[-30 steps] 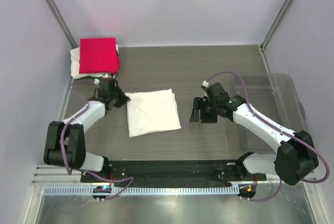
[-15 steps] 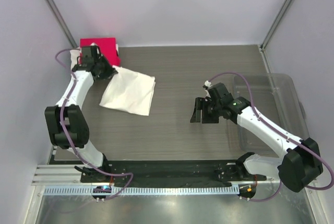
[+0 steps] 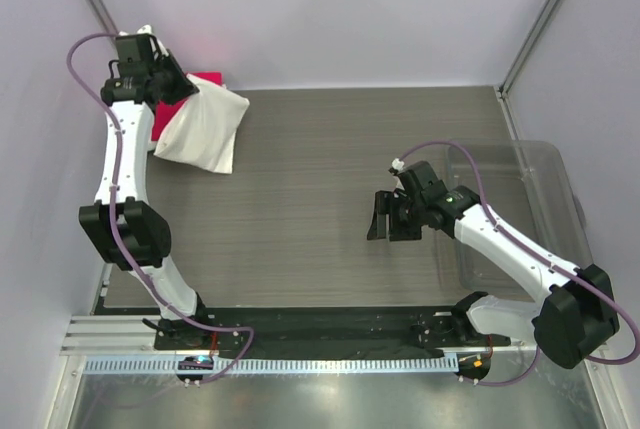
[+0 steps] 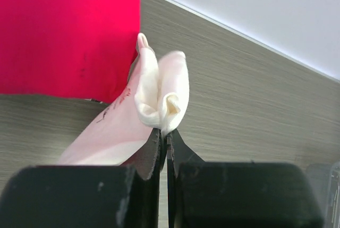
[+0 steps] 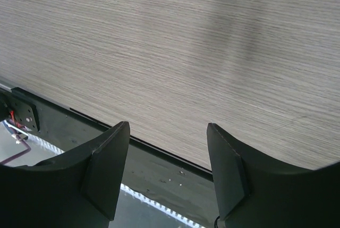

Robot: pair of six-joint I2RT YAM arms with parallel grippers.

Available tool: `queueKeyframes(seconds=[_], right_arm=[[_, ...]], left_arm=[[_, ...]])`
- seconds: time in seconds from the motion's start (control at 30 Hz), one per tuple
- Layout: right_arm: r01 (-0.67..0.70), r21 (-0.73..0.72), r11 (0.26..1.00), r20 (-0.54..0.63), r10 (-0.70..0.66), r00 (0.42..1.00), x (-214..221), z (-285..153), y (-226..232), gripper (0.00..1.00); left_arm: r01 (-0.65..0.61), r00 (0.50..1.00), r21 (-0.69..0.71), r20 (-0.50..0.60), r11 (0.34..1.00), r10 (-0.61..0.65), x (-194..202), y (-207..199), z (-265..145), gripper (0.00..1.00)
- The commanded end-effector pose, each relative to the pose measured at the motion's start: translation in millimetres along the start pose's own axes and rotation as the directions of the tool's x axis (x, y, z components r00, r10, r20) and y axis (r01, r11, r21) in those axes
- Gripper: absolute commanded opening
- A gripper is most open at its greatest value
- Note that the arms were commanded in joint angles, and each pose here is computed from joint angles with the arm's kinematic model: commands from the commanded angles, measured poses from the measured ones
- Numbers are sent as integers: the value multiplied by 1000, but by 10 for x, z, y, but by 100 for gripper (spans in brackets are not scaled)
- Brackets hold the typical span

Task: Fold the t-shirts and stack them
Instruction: Neatly place the folded tshirt to the corner

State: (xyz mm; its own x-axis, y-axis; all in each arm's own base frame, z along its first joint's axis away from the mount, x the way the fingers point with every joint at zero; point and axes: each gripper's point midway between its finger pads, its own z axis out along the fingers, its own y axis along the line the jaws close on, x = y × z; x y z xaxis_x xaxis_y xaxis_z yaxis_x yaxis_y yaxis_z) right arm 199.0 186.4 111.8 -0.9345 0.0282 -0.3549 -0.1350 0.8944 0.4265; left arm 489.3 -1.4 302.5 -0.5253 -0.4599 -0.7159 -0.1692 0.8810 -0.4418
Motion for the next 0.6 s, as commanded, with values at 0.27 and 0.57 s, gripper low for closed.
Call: queueKeyframes(seconds=[0.27,0.57], right_arm=[[29,-3,1000,-25,-29,999,59,0,-9,66],[28,-8,1000,-27,-28,999,84,-4,-8,66]], left_arm=[[-55,991,93,129,994,42,-552,-300,-430,0],[-65,975,116,220,991,38,-912,-405,-635,0]])
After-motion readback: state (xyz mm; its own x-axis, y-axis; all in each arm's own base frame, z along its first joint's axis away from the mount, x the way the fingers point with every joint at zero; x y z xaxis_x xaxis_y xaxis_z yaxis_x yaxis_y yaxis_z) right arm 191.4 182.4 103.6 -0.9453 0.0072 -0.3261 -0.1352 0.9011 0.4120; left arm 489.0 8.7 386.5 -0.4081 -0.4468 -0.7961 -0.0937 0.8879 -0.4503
